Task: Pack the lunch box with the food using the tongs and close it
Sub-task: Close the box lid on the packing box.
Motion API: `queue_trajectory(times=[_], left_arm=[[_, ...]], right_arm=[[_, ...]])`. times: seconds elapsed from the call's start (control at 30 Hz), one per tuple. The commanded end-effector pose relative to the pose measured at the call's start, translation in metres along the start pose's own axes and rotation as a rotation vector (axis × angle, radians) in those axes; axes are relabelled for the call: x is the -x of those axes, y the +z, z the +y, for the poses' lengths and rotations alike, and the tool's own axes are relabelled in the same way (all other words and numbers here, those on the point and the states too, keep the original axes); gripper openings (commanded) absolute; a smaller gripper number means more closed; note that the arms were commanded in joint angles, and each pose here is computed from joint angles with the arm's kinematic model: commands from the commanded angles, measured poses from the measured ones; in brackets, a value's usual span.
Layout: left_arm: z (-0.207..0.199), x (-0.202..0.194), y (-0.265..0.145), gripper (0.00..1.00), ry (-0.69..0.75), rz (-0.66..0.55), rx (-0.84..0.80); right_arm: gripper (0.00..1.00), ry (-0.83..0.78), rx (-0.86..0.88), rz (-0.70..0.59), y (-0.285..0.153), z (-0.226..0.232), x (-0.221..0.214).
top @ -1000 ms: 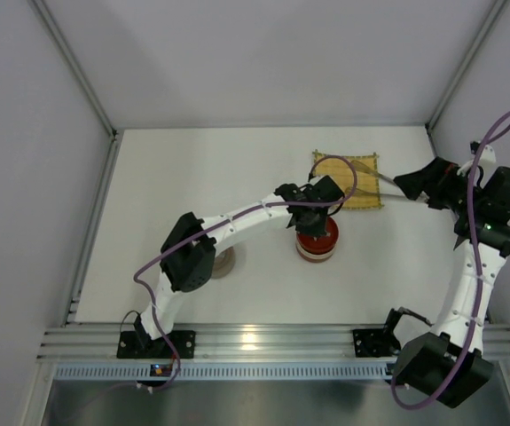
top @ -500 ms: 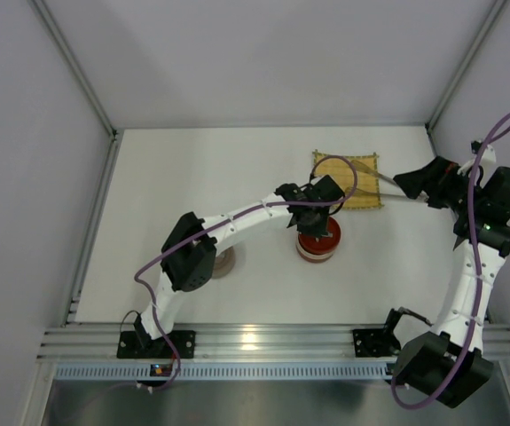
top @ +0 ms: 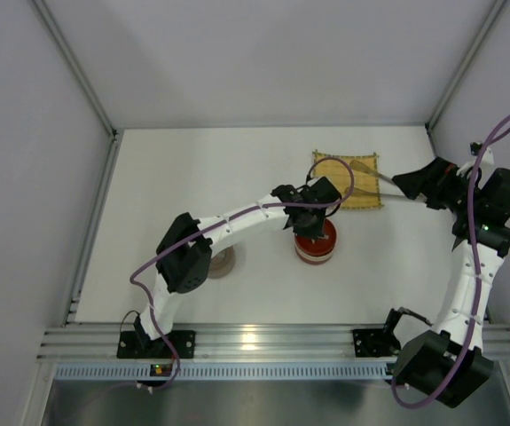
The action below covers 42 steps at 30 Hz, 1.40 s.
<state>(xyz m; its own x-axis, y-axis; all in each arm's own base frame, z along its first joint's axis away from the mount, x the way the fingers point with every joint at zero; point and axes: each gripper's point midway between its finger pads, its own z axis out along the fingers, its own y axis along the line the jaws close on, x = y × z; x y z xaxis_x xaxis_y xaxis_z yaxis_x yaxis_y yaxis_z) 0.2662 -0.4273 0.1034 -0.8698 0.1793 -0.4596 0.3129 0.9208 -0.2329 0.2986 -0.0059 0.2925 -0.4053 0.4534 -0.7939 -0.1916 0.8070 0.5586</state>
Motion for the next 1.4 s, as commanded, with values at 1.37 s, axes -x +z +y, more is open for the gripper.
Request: queue_trajectory(times=[1.37], left_arm=[[-0.011, -0.005, -0.004, 0.00, -0.001, 0.040, -0.058]], right_arm=[[0.99, -0.029, 0.016, -0.043, -0.001, -0.001, 0.005]])
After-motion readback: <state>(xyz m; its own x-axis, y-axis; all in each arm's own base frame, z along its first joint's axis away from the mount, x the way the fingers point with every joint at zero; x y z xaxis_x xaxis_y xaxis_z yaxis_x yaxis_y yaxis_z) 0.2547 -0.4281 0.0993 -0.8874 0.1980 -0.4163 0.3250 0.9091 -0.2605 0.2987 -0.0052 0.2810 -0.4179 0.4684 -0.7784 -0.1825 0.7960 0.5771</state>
